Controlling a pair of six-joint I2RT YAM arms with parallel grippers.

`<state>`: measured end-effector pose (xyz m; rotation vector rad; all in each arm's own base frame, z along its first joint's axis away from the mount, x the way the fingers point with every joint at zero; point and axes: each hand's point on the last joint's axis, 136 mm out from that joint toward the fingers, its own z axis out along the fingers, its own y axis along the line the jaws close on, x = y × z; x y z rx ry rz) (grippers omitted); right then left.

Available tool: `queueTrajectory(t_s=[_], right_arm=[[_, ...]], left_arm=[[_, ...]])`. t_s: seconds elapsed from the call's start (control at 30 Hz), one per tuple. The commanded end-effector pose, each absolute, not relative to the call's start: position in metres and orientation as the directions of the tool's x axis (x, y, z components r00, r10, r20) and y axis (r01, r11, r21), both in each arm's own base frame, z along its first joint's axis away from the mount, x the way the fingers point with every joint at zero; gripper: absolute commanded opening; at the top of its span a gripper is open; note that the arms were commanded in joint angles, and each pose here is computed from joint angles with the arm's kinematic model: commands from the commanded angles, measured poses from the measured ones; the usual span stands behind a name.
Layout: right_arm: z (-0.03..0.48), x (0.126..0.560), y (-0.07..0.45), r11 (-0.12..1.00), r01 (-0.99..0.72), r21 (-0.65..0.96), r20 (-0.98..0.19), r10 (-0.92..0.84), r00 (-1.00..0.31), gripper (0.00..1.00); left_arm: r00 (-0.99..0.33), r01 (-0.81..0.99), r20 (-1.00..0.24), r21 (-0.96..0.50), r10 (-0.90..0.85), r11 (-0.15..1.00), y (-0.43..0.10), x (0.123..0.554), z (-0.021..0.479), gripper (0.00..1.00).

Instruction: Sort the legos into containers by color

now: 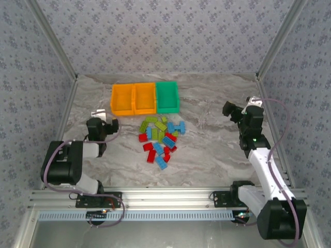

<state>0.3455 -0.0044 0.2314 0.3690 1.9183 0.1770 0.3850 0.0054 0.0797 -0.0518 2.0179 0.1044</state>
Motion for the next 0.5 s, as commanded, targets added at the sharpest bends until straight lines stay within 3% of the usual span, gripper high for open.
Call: queueTrajectory(t_s=[0.0,0.07,0.17,0.27,0.37,0.47], right_arm=[[0.177,0.298,0.052,0.894,0.154,0.422,-0.609,0.405,-0.682,1.00],[0.171,0.278,0.084,0.891,0.080,0.446,-0.519,0.330,-0.789,1.00],[0.168,0.250,0.124,0.895,-0.027,0.446,-0.414,0.179,-0.892,1.00],[0.167,0.231,0.153,0.904,-0.139,0.404,-0.372,0.023,-0.928,1.00],[0.157,0.228,0.169,0.913,-0.199,0.357,-0.353,-0.065,-0.933,1.00],[0.144,0.240,0.178,0.920,-0.201,0.337,-0.343,-0.079,-0.936,1.00]], left_arm=[[-0.463,-0.054,-0.882,0.131,0.092,0.990,-0.004,0.396,0.119,0.99],[-0.493,0.008,-0.859,0.151,0.136,0.988,-0.020,0.393,0.131,0.99],[-0.428,0.104,-0.886,0.146,0.177,0.984,-0.047,0.381,0.157,0.99],[-0.386,0.312,-0.895,0.102,0.224,0.944,-0.092,0.357,0.184,0.99],[-0.344,0.605,-0.891,0.032,0.297,0.796,-0.154,0.308,0.210,0.99],[-0.252,0.820,-0.845,0.072,0.472,0.568,-0.203,0.244,0.213,0.99]])
